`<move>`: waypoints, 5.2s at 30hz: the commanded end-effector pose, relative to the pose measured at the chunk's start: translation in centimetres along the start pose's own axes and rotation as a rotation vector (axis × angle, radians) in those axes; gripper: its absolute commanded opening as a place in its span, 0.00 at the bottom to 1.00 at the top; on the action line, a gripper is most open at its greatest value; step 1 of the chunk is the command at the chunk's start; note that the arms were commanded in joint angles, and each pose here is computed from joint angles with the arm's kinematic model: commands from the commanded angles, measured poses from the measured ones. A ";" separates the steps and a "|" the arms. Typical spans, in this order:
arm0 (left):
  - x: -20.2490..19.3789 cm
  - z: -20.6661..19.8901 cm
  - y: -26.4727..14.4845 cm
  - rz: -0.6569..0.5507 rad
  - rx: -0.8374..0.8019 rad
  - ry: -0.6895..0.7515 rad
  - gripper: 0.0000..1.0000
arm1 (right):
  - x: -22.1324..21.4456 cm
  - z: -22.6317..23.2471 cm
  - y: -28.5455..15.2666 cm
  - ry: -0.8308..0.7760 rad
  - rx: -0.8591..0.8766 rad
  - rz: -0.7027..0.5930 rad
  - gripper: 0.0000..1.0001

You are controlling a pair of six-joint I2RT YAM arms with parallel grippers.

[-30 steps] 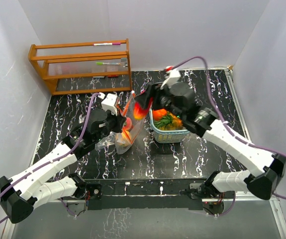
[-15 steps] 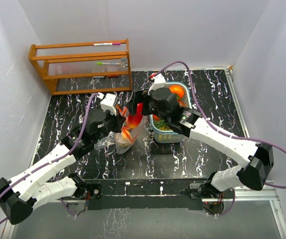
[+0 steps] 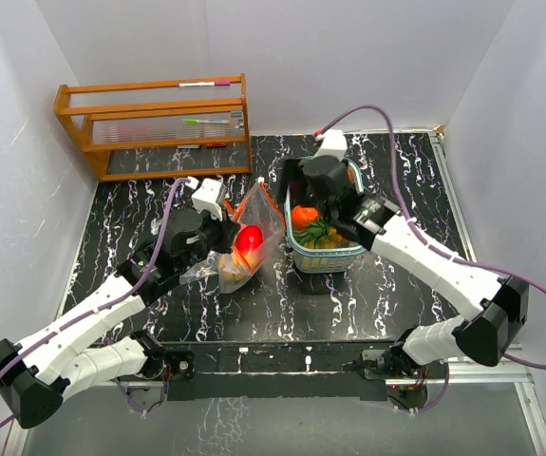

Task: Place the food in the zip-top bag and seal the zipper
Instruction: Place the fake fruit in the zipper food storage bag, then pick up the fake fruit from the bin, then place the fake fruit in the zipper food storage bag, then pick up the fake fruit from the bin.

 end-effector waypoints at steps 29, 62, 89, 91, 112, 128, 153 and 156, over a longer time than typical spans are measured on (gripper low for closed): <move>0.7 -0.6 -0.4 -0.025 -0.042 0.010 0.00 | -3.0 -15.6 12.3 -0.126 -0.746 0.109 0.98; 0.3 -0.4 -0.1 -0.007 -0.032 0.024 0.00 | 2.5 -9.6 2.7 0.016 -0.132 -0.129 0.32; 0.7 -1.0 0.3 0.002 -0.047 0.024 0.00 | -1.3 5.4 -4.5 -0.089 0.600 -0.105 0.31; 1.1 -1.1 0.0 -0.007 -0.051 0.023 0.00 | -2.1 5.1 -3.5 -0.092 0.544 -0.067 0.32; 1.5 -1.3 0.2 0.002 -0.042 0.028 0.00 | 2.4 3.9 -7.0 -0.088 0.422 -0.139 0.98; 3.6 -1.1 -1.1 -0.162 -0.035 -0.119 0.00 | 0.5 -8.0 -0.7 0.006 -0.196 0.043 0.98; 0.7 -1.3 -1.5 -0.051 -0.107 -0.178 0.00 | -3.5 -11.4 13.7 -0.036 -0.056 0.033 0.96; 0.5 -1.2 -1.5 -0.045 -0.104 -0.180 0.00 | -4.3 -10.9 14.4 -0.040 -0.002 0.023 0.93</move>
Point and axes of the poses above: each gripper's point midway between its finger pads, its own y axis out along the fingers, its own z axis along the line the jaws close on, x = y × z, the point moved 3 cm from there along -y, back along the fingers, and after that the axes turned 10 degrees about -y, right-handed, at the moved point
